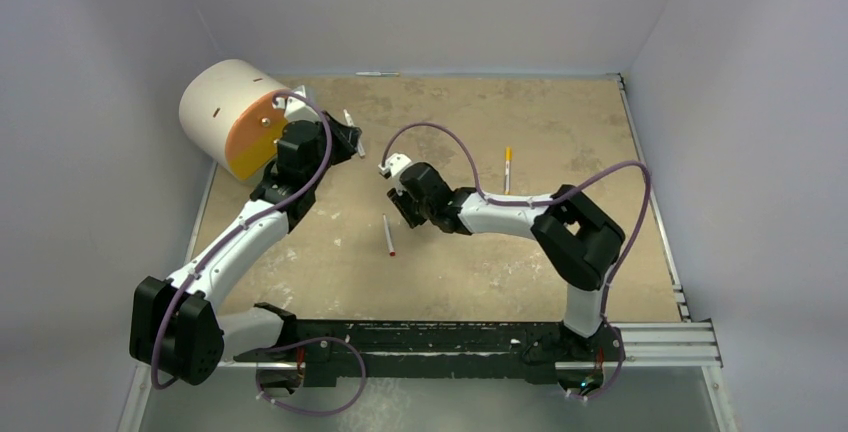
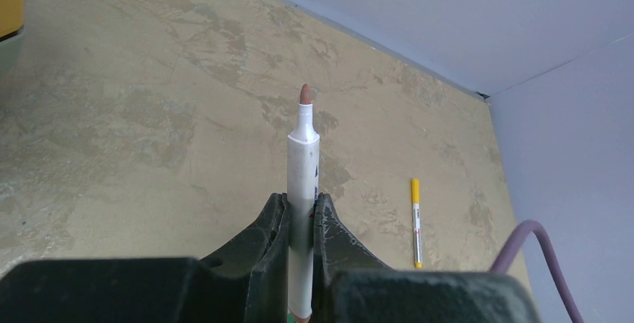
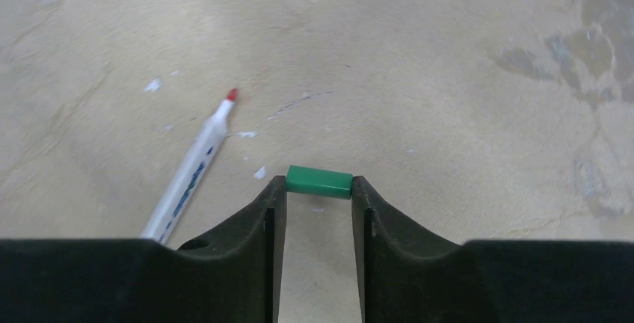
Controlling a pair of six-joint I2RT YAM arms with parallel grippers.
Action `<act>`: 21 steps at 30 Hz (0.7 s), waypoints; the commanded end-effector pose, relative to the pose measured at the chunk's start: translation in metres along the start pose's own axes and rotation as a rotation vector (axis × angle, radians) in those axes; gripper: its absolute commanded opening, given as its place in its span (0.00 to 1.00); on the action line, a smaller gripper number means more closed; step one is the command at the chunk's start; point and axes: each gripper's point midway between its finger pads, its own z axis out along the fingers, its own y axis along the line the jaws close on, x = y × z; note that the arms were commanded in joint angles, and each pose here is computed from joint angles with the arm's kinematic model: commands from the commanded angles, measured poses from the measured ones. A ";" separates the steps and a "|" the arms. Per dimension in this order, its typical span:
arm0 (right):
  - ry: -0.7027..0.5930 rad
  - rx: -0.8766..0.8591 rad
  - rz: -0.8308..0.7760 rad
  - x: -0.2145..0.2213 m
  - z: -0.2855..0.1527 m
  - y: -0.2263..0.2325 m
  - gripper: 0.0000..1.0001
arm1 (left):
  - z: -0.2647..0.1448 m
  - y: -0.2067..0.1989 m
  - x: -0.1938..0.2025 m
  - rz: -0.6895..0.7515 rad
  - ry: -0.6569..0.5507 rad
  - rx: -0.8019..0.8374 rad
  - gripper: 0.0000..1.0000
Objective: Insert the pens into the pen caps
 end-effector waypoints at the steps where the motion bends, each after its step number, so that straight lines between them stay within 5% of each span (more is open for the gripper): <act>1: -0.098 -0.210 -0.213 -0.028 -0.023 0.026 0.41 | -0.003 -0.020 -0.025 -0.032 -0.073 0.074 0.00; 6: -0.036 -0.297 -0.298 -0.006 -0.024 0.036 0.51 | -0.005 -0.020 -0.027 -0.023 -0.076 0.073 0.00; 11: -0.004 -0.219 -0.289 0.000 -0.017 0.023 0.51 | -0.006 -0.021 -0.028 -0.021 -0.079 0.074 0.00; 21: -0.213 -0.112 -0.035 -0.068 -0.036 0.013 0.48 | -0.007 -0.020 -0.028 -0.026 -0.082 0.072 0.00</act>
